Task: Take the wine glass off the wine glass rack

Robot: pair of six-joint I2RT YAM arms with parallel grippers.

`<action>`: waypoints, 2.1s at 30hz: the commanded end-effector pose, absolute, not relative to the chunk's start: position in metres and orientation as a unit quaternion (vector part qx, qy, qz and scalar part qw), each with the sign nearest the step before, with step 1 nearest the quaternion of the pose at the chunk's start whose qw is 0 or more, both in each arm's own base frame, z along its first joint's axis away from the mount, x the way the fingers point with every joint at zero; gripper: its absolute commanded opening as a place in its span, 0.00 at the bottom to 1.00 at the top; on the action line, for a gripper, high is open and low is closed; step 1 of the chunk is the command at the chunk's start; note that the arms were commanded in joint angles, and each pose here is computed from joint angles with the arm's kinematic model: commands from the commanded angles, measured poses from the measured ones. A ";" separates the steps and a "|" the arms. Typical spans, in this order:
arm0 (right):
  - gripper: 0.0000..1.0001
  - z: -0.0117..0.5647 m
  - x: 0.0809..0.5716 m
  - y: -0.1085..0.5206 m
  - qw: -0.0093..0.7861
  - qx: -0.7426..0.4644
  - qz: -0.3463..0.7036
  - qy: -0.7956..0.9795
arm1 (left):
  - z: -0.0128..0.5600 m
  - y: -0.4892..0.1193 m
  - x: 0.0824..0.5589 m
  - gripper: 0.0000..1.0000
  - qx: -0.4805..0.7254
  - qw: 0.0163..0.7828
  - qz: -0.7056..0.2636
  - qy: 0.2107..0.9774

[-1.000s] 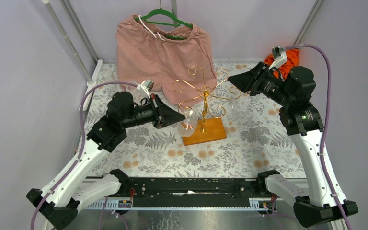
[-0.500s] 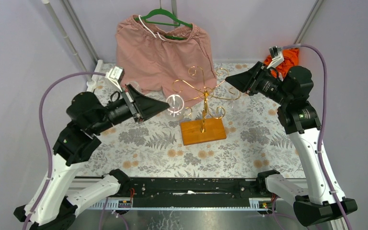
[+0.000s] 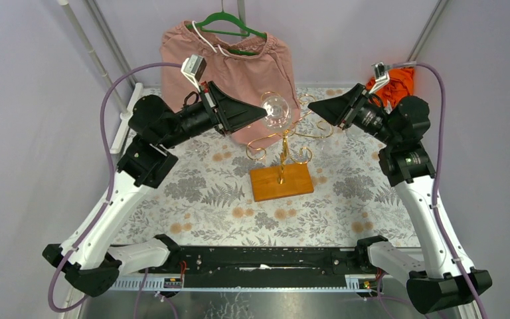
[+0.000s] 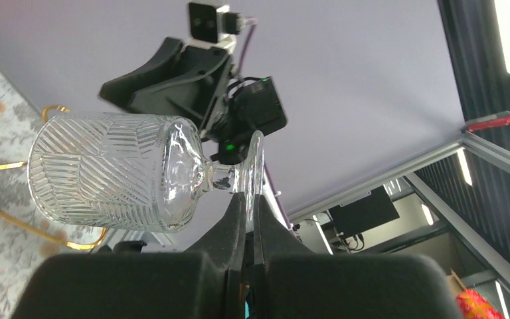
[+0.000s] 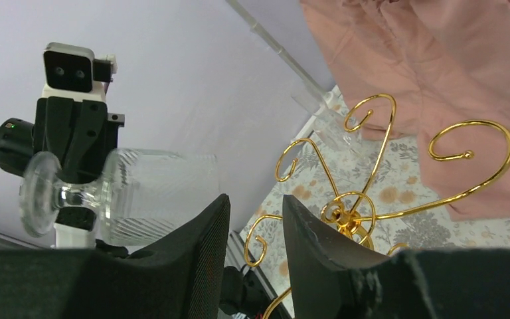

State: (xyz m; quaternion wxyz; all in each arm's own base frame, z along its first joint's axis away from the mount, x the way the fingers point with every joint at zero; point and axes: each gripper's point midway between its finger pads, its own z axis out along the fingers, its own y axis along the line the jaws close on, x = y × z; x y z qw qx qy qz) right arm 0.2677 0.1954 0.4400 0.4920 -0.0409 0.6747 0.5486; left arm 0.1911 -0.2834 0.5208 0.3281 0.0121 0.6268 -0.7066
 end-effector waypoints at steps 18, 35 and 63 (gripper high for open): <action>0.46 0.516 0.248 0.166 0.415 -0.078 0.823 0.380 | 0.587 -0.195 0.191 0.00 0.166 0.341 -0.875 0.301; 0.56 0.524 0.267 0.210 0.378 -0.125 0.810 0.430 | 0.569 -0.220 0.213 0.00 0.162 0.307 -0.881 0.323; 0.55 0.570 0.180 0.270 0.274 -0.215 0.892 0.288 | 0.571 -0.224 0.197 0.00 0.190 0.310 -0.874 0.322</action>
